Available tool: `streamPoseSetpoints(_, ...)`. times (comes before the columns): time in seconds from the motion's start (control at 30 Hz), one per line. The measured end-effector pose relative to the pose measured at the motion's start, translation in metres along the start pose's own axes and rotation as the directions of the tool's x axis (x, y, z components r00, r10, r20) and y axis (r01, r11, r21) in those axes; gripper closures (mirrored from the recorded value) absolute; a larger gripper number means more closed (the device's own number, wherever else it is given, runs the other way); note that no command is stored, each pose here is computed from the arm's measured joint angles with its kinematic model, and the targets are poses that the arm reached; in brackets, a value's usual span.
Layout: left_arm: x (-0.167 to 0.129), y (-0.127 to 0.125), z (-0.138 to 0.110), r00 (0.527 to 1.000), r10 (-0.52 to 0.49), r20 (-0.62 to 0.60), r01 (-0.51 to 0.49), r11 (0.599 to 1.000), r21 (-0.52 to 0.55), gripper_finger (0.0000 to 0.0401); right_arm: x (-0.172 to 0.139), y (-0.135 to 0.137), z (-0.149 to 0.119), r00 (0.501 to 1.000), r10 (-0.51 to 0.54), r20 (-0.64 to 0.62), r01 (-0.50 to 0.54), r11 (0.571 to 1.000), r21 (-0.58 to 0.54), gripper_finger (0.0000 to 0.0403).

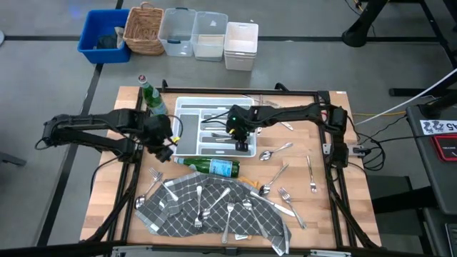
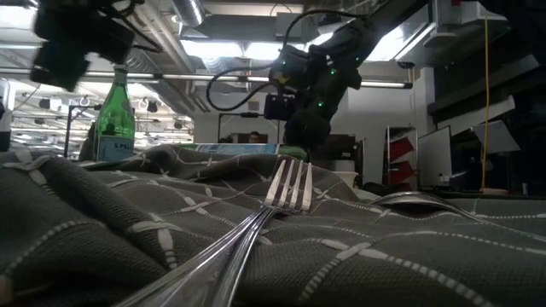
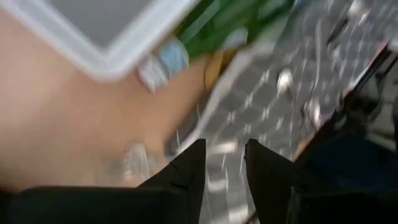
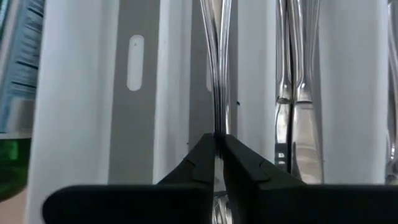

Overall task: Sort silverware
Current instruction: Put the silver fork into the silverware tray, then put the silver spoon into the silverware tray

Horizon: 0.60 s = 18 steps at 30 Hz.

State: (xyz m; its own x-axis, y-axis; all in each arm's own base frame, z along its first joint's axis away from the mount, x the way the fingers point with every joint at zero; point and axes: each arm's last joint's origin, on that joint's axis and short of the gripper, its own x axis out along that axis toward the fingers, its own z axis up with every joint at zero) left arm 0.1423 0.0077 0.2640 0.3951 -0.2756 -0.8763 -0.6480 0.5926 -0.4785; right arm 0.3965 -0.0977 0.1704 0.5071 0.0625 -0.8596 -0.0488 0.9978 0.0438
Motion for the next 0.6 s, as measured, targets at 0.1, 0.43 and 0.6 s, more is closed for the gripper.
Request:
streamPoseSetpoints(0.1,0.003,-0.003,-0.011,0.996,0.007,-0.089,-0.008,1.0,-0.013,0.0301,0.004,-0.001,-0.002,1.0,-0.019,-0.017,0.019,1.0,0.002,0.0364)
streamPoseSetpoints(0.43,0.01,-0.012,-0.042,0.968,0.082,-0.239,-0.125,0.977,-0.172,0.0301,0.004,-0.002,-0.002,0.999,-0.046,-0.025,0.046,0.999,0.002,0.0334)
streamPoseSetpoints(0.6,0.024,-0.012,-0.057,0.944,0.142,-0.297,-0.22,0.943,-0.251,0.0301,0.004,-0.002,-0.002,0.999,-0.045,-0.025,0.046,0.999,0.001,0.0329)
